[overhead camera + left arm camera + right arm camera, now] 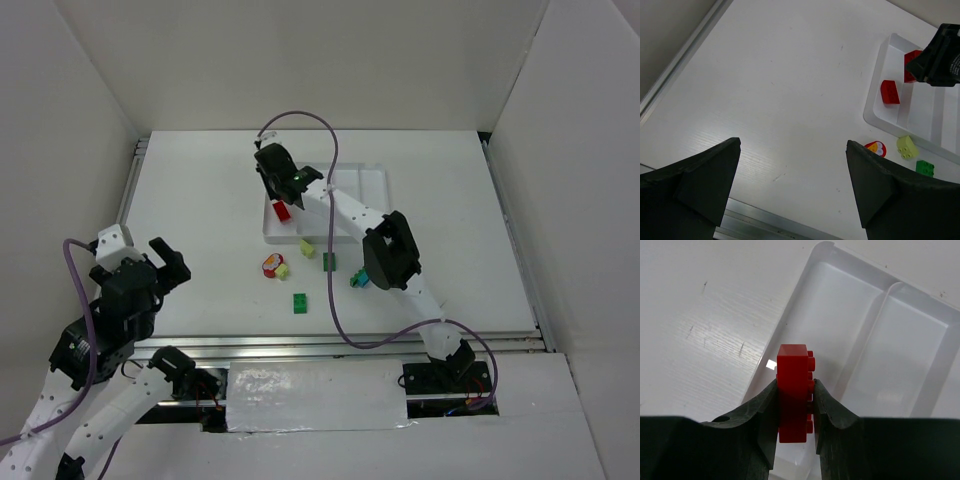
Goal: Sort the legos into containers by color
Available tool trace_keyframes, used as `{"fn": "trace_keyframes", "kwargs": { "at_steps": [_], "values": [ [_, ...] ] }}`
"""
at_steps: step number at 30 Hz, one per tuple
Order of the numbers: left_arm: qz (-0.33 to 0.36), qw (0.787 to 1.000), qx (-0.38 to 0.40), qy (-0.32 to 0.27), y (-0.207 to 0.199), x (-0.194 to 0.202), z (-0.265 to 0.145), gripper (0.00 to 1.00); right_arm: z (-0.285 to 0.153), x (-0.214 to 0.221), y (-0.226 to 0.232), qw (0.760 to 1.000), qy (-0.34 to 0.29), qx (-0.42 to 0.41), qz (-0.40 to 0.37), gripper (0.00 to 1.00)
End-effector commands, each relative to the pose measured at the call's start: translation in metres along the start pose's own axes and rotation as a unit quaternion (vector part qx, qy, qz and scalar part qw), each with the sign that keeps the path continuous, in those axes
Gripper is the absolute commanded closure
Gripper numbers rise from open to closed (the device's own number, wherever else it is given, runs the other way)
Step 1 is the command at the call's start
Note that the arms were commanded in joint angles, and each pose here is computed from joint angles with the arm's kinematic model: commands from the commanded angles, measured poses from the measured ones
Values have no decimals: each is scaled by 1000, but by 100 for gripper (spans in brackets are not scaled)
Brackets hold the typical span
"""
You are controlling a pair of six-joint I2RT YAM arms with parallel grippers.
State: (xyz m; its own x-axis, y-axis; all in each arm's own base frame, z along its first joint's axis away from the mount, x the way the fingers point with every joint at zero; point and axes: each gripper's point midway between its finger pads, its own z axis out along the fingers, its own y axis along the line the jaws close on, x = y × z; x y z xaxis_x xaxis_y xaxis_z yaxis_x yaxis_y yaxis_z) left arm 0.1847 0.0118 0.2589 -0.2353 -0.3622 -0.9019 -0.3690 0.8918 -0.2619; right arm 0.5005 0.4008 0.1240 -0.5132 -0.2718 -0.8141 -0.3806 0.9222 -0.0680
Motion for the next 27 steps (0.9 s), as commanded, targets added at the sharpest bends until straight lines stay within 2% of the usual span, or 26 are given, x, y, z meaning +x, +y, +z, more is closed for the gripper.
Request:
{"fn": "trace_keyframes", "kwargs": {
  "at_steps": [1,2,3,9,11,13,18,21,22,24,25,27],
  "values": [
    [-1,1000,14,-12,-6,-7,0,0,4,-26,-9,999,-40,10,7,86],
    [1,1000,14,-11,-7,-6,1,1,7,-23,-11,999,-37,11,7,84],
    [0,1000,14,-11,-6,-6,0,1,9,-22,-13,999,-36,13,9,76],
    [5,1000,16,-8,-8,-5,2,0,18,-12,-19,1000,-20,8,12,73],
    [6,1000,17,-7,-9,-5,2,1,19,-8,-19,1000,-15,3,12,51],
    [6,1000,18,-7,-10,-5,2,1,19,-8,-20,1000,-15,5,13,36],
    [10,1000,16,-2,-10,-3,4,1,11,-14,-16,1000,-20,-9,19,27],
    [12,1000,18,-1,-12,-3,4,1,-5,-27,-15,999,-28,-16,34,26],
    [14,1000,20,0,-13,-2,5,1,-25,-46,-14,998,-44,-26,46,25],
    [18,999,26,4,-16,-1,5,1,-42,-39,-13,996,-31,-28,82,23],
    [18,999,28,5,-17,0,5,0,-70,-56,-13,993,-49,-27,102,17],
    [23,999,36,10,-20,1,5,0,-89,-31,-11,989,-12,-6,149,16]
  ]
}}
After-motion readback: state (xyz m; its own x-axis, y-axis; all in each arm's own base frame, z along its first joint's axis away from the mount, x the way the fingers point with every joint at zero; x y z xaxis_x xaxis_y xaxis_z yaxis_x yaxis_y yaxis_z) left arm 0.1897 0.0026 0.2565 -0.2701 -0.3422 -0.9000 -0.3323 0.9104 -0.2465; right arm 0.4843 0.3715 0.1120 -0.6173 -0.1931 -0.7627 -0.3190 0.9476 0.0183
